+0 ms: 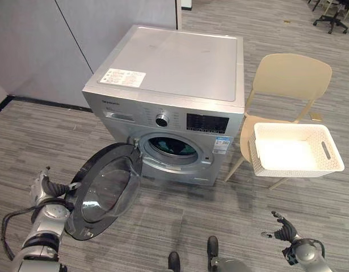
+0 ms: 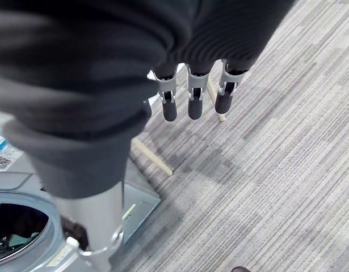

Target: Grab the laundry basket,head to the washer,open it,put in the laundry and shut it.

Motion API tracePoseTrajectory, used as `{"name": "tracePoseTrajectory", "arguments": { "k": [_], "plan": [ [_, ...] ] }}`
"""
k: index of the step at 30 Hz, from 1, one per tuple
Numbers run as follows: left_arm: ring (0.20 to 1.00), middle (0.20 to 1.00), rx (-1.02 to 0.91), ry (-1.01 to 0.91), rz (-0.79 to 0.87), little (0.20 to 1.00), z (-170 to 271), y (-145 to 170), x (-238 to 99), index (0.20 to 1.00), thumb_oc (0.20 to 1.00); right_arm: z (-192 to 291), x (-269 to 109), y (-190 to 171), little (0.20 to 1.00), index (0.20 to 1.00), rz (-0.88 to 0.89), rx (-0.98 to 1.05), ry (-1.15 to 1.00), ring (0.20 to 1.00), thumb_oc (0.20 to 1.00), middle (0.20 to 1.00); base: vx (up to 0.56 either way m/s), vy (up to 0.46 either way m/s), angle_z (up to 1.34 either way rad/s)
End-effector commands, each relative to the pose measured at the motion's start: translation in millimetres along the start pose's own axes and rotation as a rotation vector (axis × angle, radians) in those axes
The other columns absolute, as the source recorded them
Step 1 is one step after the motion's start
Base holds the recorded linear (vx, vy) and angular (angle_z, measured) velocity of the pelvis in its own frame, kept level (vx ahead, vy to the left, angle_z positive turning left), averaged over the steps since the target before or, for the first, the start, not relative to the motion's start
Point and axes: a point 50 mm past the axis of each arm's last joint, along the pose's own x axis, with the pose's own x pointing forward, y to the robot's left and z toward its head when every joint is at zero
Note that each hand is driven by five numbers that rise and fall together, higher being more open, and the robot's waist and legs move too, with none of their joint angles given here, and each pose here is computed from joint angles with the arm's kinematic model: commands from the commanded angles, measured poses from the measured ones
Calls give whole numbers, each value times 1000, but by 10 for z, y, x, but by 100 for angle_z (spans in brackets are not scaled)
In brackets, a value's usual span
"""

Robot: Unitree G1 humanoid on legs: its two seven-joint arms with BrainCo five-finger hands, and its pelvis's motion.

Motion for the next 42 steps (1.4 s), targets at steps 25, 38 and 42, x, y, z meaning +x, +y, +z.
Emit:
{"name": "tracePoseTrajectory", "arguments": {
  "k": [25,38,42],
  "plan": [
    [1000,1000,-350,-540,-716,1000,1035,-1531,-1329,1000,1000,299,92,14,1000,1000,-17,-55,-99,1000,1000,1000,9,-9,-2],
    [1000,1000,85,-517,35,1000,2014,-3,63,1000,1000,618,89,-256,1000,1000,-78,-62,-265,1000,1000,1000,-95,13,-46],
    [1000,1000,4,-589,-7,1000,1992,-180,-68,1000,1000,399,38,-94,1000,1000,-37,-43,-189,1000,1000,1000,34,-30,3]
  ]
}}
